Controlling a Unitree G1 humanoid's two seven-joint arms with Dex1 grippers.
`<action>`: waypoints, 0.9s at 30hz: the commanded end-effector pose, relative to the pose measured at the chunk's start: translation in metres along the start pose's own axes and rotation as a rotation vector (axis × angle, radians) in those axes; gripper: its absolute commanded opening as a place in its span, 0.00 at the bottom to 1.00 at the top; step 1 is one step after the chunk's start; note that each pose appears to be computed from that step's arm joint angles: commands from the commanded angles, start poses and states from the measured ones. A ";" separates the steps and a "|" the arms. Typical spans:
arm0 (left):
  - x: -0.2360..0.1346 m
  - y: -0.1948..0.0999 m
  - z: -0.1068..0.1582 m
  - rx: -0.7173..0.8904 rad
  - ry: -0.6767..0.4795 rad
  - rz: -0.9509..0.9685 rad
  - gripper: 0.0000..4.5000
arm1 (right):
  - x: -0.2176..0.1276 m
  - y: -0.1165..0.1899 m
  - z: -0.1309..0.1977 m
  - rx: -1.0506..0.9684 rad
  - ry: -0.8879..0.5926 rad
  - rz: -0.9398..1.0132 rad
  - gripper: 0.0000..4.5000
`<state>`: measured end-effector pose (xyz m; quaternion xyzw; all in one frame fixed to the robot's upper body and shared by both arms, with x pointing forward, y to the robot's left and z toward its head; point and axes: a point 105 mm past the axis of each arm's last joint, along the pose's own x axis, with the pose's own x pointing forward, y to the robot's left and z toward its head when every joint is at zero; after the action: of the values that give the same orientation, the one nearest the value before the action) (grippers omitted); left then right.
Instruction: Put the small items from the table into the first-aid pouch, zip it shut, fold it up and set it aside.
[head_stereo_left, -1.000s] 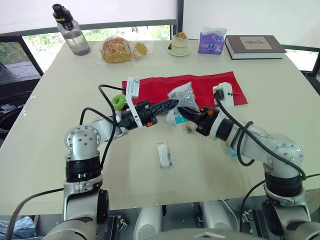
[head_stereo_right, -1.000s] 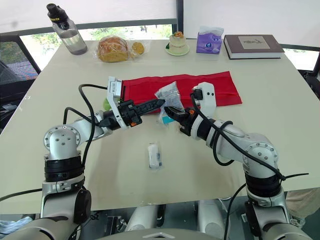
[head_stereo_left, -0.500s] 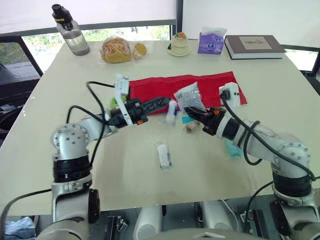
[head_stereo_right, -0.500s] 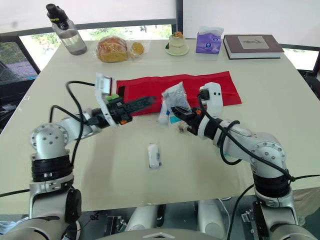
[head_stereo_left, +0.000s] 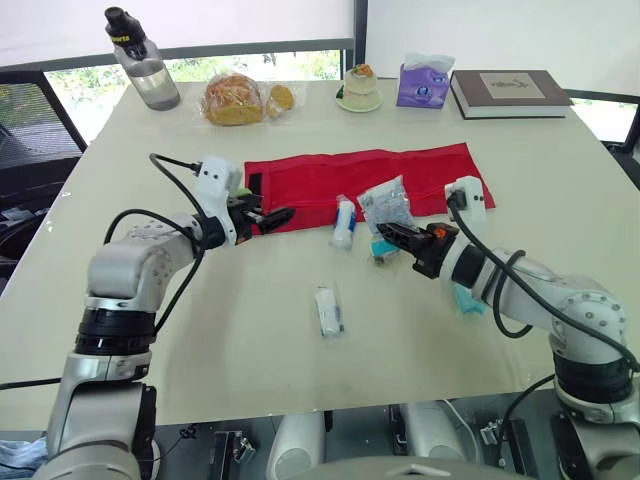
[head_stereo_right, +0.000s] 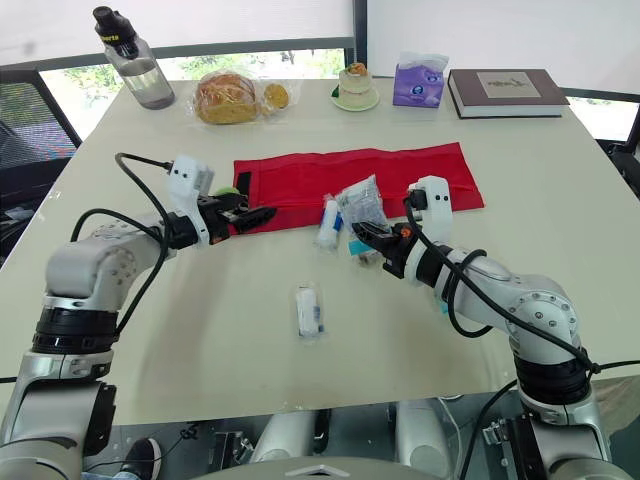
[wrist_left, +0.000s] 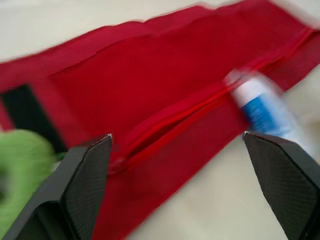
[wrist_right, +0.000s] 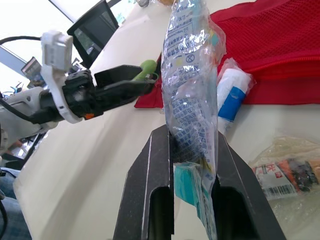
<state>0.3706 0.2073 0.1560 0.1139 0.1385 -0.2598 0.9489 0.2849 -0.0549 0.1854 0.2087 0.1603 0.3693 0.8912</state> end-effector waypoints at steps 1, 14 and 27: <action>0.005 0.005 0.012 0.199 -0.030 0.043 0.99 | -0.002 0.008 0.009 -0.040 -0.046 0.024 0.03; 0.044 0.024 0.008 0.686 0.053 0.152 0.99 | 0.000 0.008 0.009 -0.059 -0.053 0.026 0.03; 0.065 0.024 0.017 0.781 0.007 0.187 0.90 | 0.002 0.009 0.008 -0.073 -0.057 0.024 0.03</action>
<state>0.4377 0.1920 0.1492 0.4726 0.0323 -0.2126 0.8546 0.2896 -0.0538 0.1829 0.1898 0.1454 0.3618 0.9011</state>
